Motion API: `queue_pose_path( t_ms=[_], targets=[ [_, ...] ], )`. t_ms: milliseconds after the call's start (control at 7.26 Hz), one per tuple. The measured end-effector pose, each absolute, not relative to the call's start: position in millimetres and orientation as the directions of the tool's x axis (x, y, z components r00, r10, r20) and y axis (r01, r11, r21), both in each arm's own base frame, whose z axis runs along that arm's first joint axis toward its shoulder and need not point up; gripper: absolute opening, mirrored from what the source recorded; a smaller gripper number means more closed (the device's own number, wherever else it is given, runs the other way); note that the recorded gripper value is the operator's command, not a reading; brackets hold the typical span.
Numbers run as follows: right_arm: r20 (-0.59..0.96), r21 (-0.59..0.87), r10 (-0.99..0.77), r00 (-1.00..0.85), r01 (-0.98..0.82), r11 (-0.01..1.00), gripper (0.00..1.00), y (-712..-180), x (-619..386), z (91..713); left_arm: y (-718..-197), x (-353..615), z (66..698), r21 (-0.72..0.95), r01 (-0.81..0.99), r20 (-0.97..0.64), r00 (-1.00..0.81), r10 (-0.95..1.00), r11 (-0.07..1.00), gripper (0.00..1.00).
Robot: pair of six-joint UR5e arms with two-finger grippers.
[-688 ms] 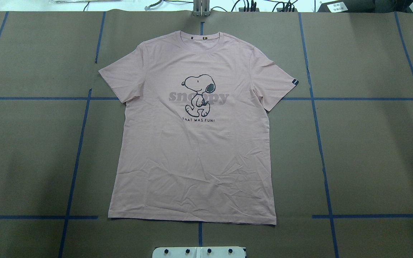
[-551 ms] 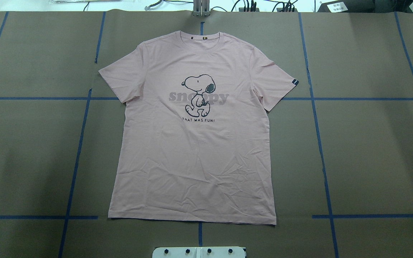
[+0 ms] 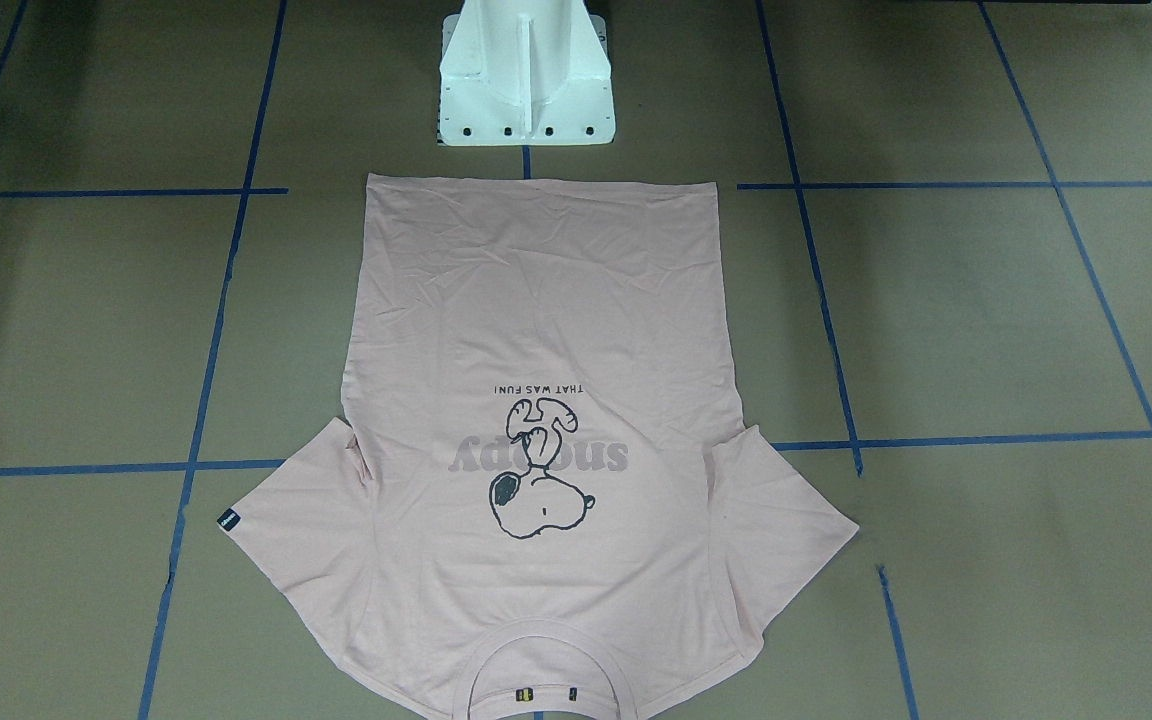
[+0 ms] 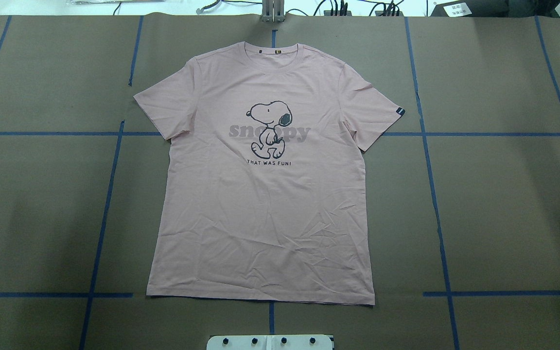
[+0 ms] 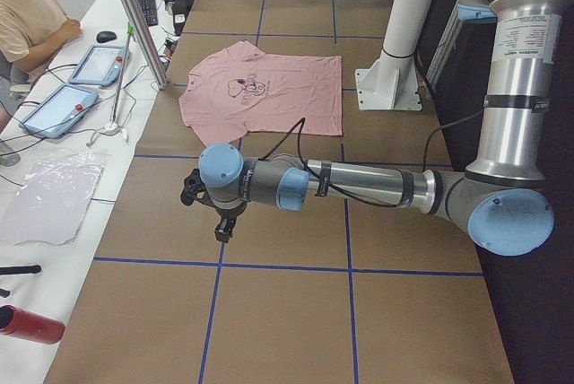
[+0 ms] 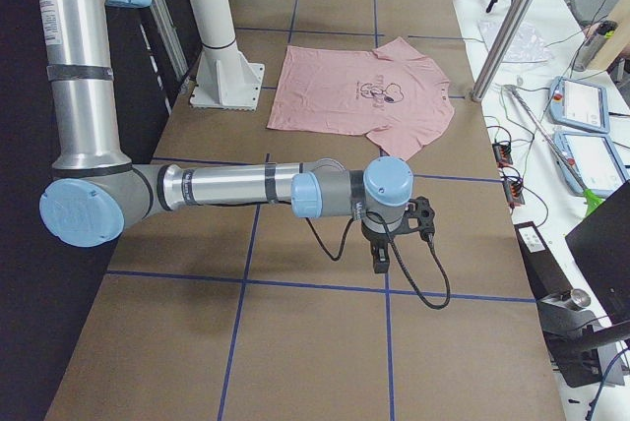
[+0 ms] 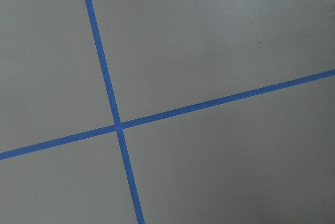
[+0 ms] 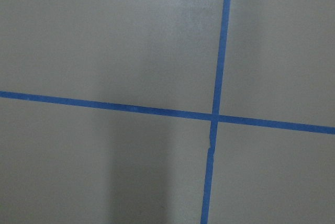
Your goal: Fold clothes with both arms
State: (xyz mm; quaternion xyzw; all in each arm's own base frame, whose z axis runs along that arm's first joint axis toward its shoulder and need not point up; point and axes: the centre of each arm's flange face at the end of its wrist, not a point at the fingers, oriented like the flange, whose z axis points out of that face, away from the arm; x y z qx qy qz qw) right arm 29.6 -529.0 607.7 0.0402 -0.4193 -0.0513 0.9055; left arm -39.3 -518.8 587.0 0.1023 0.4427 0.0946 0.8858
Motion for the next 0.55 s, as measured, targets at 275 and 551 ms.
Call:
queue_pose_path(
  t_ms=[275, 551],
  targets=[
    [0.79, 0.2, -0.246, 0.562, 0.143, 0.969, 1.0, -549.5, -50.7, 582.8, -521.9, -36.5, 580.0, 0.281, -0.081, -0.761, 0.588, 0.274, 0.956, 1.0],
    [0.822, 0.142, -0.176, 0.541, 0.105, 0.984, 1.0, -592.3, -144.0, 513.6, -522.0, -34.9, 583.3, 0.281, -0.087, -0.76, 0.589, 0.277, 0.956, 1.0]
  ],
)
